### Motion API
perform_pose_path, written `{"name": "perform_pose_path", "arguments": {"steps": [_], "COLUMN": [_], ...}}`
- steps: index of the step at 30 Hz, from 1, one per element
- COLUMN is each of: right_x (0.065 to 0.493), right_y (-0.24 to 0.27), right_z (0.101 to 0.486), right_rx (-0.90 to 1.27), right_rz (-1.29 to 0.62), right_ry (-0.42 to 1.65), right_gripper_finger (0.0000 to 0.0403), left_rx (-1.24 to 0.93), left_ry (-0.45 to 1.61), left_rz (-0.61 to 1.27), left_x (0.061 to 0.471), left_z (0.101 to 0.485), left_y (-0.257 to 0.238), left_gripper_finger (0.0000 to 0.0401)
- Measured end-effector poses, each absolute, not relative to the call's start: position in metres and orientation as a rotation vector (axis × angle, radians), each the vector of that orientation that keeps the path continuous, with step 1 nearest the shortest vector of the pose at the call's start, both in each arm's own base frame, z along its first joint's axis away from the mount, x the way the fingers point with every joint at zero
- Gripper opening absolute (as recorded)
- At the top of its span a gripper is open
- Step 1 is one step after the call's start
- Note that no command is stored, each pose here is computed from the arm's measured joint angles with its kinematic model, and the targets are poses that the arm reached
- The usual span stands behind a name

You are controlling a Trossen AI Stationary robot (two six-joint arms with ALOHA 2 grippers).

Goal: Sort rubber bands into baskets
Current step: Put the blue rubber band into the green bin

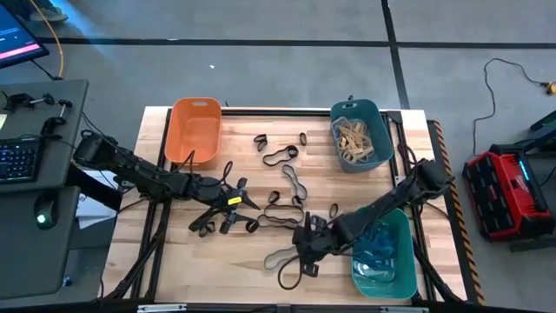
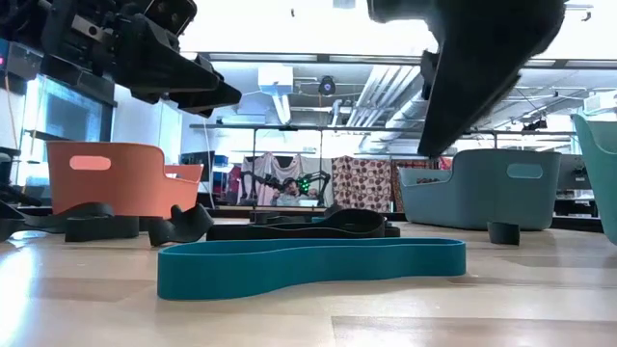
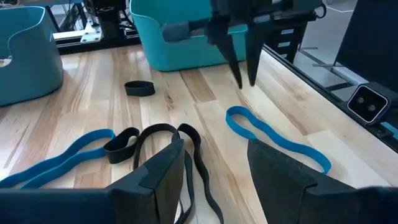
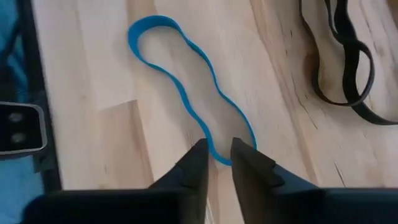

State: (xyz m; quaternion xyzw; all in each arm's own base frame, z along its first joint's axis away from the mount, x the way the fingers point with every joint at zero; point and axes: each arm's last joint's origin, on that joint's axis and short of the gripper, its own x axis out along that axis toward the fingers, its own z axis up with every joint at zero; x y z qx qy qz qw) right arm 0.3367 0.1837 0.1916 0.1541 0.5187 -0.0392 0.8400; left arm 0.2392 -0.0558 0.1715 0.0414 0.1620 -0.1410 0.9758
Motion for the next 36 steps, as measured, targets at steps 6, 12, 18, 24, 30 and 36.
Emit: {"name": "perform_pose_path", "arguments": {"steps": [6, 12, 18, 24, 30, 36], "right_x": [0.347, 0.353, 0.356, 0.356, 0.353, 0.348], "right_y": [0.182, 0.168, 0.168, 0.166, 0.16, 0.159], "right_z": [0.169, 0.15, 0.138, 0.137, 0.149, 0.179], "right_rx": [0.328, 0.299, 0.29, 0.243, 0.205, 0.136], "right_rz": [-0.101, -0.16, -0.109, -0.065, -0.049, -0.101], "right_ry": [1.128, 1.191, 1.241, 1.254, 1.3, 1.362], "right_gripper_finger": [0.0113, 0.0121, 0.0103, 0.0036, 0.0011, 0.0003], "left_rx": [0.077, 0.066, 0.066, 0.07, 0.091, 0.093], "left_ry": [0.331, 0.34, 0.341, 0.341, 0.338, 0.357], "left_rz": [-0.283, -0.282, -0.282, -0.28, -0.245, -0.244], "left_x": [0.239, 0.239, 0.239, 0.239, 0.239, 0.238], "left_z": [0.171, 0.171, 0.17, 0.17, 0.17, 0.169], "left_y": [-0.056, -0.056, -0.056, -0.056, -0.055, -0.054], "left_gripper_finger": [0.017, 0.017, 0.017, 0.017, 0.017, 0.017]}}
